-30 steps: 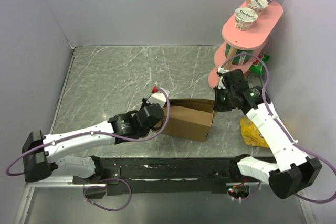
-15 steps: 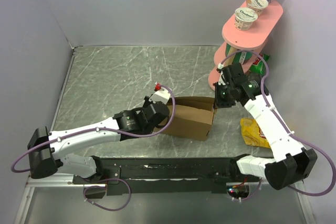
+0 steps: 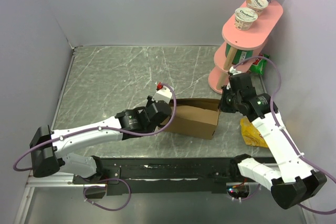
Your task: Fold the paper box
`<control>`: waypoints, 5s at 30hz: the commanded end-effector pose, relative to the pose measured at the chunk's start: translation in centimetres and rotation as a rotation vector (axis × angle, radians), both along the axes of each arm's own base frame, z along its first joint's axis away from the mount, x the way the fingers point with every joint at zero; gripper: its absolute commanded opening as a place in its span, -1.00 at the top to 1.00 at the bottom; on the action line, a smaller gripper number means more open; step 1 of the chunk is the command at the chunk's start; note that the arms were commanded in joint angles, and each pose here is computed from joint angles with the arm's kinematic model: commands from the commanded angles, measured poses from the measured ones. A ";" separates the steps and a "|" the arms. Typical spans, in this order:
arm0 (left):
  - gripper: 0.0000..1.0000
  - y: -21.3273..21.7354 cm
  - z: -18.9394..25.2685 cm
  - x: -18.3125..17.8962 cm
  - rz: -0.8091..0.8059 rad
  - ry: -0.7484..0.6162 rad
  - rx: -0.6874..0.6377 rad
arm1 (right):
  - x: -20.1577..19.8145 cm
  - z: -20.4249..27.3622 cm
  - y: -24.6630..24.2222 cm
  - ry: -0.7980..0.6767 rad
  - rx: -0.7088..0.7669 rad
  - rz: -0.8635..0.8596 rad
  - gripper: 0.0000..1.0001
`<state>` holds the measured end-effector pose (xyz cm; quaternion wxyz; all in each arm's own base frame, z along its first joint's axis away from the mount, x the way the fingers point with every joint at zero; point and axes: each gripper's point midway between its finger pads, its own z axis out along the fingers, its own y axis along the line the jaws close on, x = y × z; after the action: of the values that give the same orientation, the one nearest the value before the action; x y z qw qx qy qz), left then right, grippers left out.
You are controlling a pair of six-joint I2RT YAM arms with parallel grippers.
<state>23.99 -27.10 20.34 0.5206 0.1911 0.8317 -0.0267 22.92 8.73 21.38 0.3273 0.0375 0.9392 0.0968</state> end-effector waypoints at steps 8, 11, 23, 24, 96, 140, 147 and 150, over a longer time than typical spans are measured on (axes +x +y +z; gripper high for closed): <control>0.98 -2.8 -5.3 -3.4 -0.176 0.199 0.073 | 2.2 4.6 4.9 -0.118 0.224 0.090 0.85; 0.98 -2.7 -5.3 -3.4 -0.180 0.195 0.081 | 2.3 4.8 4.5 -0.099 0.186 0.096 0.85; 0.98 -2.4 -6.2 -3.6 -0.181 0.210 0.110 | 2.8 4.6 4.6 -0.005 0.118 0.168 0.85; 0.98 -2.5 -6.1 -3.5 -0.182 0.208 0.109 | 2.8 4.5 4.6 -0.001 0.120 0.171 0.85; -0.68 0.3 6.1 -5.2 -0.262 0.107 -0.199 | 3.9 3.8 1.8 -0.111 0.027 0.287 1.00; -0.58 5.2 5.2 3.6 -0.201 0.065 -0.470 | 5.8 0.5 2.6 0.029 -0.071 0.170 1.00; -0.49 4.4 11.9 0.7 -0.362 -0.182 -0.562 | 6.2 1.0 3.0 0.038 -0.091 0.173 1.00; -0.46 1.9 15.5 -2.3 -0.537 -0.265 -0.608 | 6.5 1.1 2.9 0.038 -0.105 0.165 1.00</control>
<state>24.80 -22.10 27.99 0.5623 0.1771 0.7497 -0.3007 29.48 11.59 22.06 0.3091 -0.0604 0.9454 0.0837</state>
